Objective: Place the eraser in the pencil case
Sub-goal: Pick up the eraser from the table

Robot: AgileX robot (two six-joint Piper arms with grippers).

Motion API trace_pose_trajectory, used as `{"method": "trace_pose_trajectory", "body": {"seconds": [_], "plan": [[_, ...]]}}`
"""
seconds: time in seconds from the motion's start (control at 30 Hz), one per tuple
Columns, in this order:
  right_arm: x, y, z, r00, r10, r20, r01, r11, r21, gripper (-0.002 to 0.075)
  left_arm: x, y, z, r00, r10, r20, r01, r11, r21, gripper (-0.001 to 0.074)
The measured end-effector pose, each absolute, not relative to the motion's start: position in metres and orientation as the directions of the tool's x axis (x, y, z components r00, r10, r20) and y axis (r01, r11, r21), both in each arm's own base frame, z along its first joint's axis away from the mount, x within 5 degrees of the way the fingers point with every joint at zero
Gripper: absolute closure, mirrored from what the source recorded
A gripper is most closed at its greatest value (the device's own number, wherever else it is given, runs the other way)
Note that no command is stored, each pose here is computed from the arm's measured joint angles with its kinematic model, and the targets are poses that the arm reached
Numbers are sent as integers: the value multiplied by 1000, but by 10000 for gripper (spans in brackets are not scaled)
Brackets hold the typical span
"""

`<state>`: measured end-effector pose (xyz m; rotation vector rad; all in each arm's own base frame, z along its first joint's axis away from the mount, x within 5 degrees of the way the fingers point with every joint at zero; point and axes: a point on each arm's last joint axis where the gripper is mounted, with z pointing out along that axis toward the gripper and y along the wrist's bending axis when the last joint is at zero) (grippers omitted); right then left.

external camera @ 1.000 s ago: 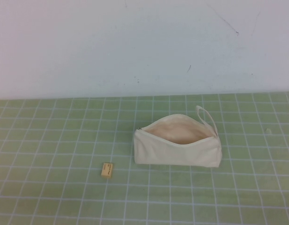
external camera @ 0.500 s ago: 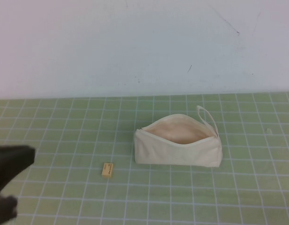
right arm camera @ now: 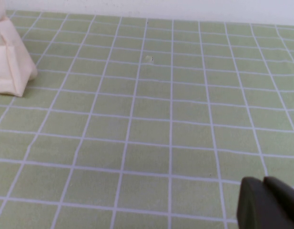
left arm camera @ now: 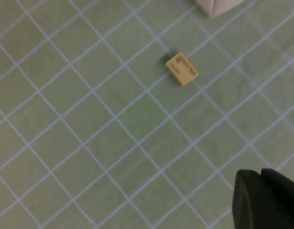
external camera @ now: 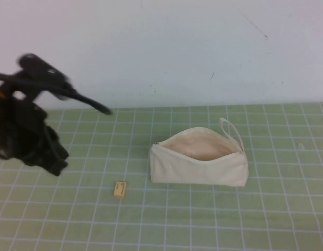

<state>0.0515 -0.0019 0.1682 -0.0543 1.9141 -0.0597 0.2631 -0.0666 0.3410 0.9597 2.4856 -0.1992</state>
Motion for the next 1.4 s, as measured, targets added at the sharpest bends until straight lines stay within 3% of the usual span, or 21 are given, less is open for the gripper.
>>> {"method": "trace_pose_trajectory", "body": {"seconds": [0.2, 0.4, 0.53, 0.63, 0.77, 0.87, 1.17, 1.4], "plan": [[51, -2, 168, -337, -67, -939, -9, 998, -68, 727, 295, -106, 304, -694, 629, -349, 646, 759, 85, 736], [51, -2, 168, -337, -67, -939, -9, 998, -68, 727, 326, -127, 254, -859, 401, -319, 428, 903, -17, 736], [51, -2, 168, -337, -67, -939, -9, 998, -68, 727, 340, -132, 225, -896, 332, -296, 359, 933, -38, 718], [51, -2, 168, -337, -67, -939, -9, 998, -68, 727, 348, -136, 209, -907, 307, -289, 338, 939, -62, 610], [51, -2, 168, -337, -67, -939, -9, 998, -68, 727, 355, -141, 186, -923, 276, -267, 310, 946, -95, 391], [51, -2, 168, -337, -67, -939, -9, 998, -68, 727, 358, -143, 171, -933, 265, -243, 297, 949, -106, 321], [51, -2, 168, -337, -67, -939, -9, 998, -68, 727, 367, -146, 153, -935, 241, -261, 277, 954, -110, 371], [51, -2, 168, -337, -67, -939, -9, 998, -68, 727, 369, -147, 154, -931, 239, -275, 278, 954, -111, 552]]}}
